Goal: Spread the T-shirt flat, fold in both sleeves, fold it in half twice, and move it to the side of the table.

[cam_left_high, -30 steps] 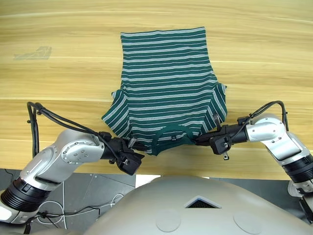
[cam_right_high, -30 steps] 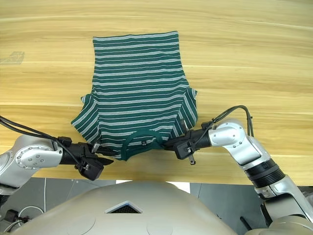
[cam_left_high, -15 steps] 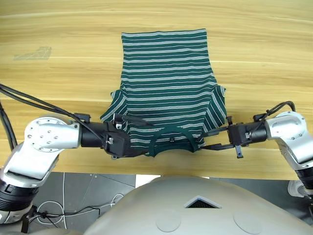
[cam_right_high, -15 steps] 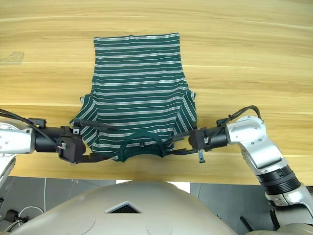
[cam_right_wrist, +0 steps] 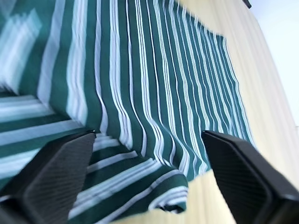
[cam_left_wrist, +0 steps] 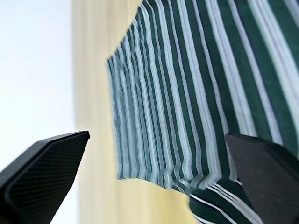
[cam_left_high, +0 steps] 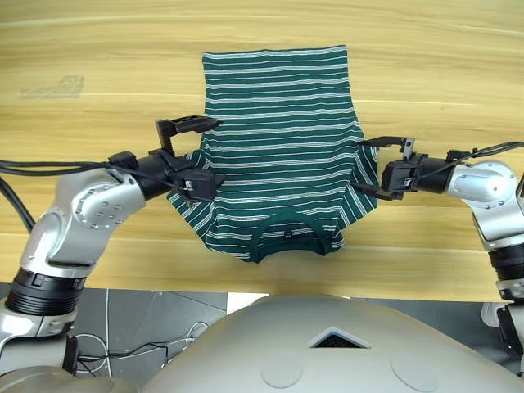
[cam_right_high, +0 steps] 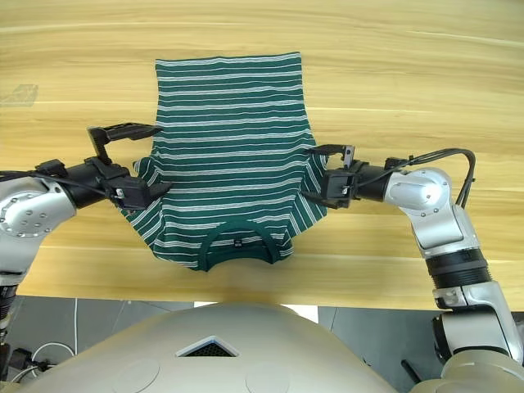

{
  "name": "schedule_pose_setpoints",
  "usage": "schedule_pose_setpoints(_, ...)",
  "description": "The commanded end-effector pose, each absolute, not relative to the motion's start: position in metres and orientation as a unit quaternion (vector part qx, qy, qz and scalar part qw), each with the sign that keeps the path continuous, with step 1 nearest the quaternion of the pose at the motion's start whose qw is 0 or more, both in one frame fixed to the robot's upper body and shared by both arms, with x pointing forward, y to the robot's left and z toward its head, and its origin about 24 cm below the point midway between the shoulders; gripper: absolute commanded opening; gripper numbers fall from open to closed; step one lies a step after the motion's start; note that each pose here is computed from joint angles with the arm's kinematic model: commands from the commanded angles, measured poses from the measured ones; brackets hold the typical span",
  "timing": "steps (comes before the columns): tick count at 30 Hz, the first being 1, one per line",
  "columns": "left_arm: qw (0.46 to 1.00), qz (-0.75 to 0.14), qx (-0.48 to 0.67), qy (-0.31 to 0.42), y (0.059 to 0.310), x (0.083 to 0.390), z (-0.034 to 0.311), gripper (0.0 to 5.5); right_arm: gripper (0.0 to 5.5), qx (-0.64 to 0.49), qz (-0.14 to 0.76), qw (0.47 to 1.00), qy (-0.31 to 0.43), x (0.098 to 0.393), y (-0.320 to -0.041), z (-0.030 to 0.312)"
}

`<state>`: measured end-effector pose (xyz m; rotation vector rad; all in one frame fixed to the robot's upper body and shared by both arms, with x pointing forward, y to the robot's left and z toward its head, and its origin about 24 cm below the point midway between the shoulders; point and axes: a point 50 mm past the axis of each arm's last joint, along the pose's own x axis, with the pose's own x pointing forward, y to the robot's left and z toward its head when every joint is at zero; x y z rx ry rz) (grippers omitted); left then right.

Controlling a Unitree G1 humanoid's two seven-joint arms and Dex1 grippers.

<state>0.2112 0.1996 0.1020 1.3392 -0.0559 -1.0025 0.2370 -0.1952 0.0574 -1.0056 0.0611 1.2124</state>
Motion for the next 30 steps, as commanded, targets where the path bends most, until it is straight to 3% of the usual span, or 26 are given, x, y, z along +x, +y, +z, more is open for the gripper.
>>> schedule_pose_setpoints(1,0.659,-0.431,0.616,-0.03,0.203,0.215,0.095,5.4,4.9,-0.485,0.541,0.687,0.021,0.24,-0.197,0.051)
schedule_pose_setpoints(5,0.664,-0.428,0.613,-0.029,0.203,0.215,0.087,5.4,5.38,-0.494,0.546,0.676,0.03,0.239,-0.2,0.045)
schedule_pose_setpoints(11,0.67,-0.439,0.598,-0.025,0.198,0.211,0.074,5.4,5.38,-0.507,0.56,0.651,0.07,0.236,-0.213,0.04)
schedule_pose_setpoints(18,0.683,-0.463,0.565,-0.012,0.187,0.199,0.05,5.4,5.38,-0.545,0.542,0.631,0.108,0.242,-0.238,0.057)
schedule_pose_setpoints(30,0.683,-0.455,0.571,-0.019,0.185,0.202,0.048,5.4,5.38,-0.521,0.576,0.618,0.122,0.227,-0.231,0.05)
